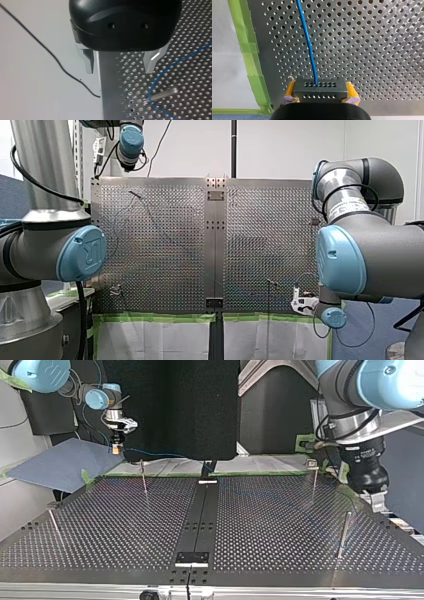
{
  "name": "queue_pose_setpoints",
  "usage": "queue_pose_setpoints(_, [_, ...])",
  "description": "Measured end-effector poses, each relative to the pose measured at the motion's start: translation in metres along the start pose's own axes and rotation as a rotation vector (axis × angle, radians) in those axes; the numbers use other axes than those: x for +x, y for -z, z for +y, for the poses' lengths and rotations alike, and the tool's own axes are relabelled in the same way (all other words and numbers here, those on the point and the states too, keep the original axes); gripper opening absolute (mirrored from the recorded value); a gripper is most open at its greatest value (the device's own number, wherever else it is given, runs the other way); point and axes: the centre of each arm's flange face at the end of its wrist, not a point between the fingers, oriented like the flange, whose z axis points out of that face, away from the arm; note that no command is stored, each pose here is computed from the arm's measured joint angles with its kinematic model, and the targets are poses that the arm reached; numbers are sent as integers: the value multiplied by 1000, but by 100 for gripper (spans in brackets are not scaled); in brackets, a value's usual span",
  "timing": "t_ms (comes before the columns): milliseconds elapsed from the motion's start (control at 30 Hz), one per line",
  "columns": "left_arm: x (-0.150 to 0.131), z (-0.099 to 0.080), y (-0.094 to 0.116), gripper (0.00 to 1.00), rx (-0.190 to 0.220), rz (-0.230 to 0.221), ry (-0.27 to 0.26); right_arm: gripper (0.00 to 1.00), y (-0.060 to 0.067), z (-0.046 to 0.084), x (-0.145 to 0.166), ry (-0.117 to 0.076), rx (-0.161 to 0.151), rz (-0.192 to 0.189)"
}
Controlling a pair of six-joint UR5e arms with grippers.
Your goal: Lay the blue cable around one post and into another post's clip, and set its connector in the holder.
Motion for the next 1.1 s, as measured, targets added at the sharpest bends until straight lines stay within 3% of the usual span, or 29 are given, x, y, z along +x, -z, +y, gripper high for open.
queue_pose_setpoints(267, [10, -1, 4, 100, 13, 68, -48, 0, 0, 0, 0, -2, 0, 1])
queue_pose_setpoints(633, [31, 2, 1, 100, -21, 187, -118, 0, 0, -1, 0, -2, 2, 1])
queue_pose_setpoints(1100, [41, 7, 11, 100, -6, 293, -172, 0, 0, -2, 0, -1, 4, 2])
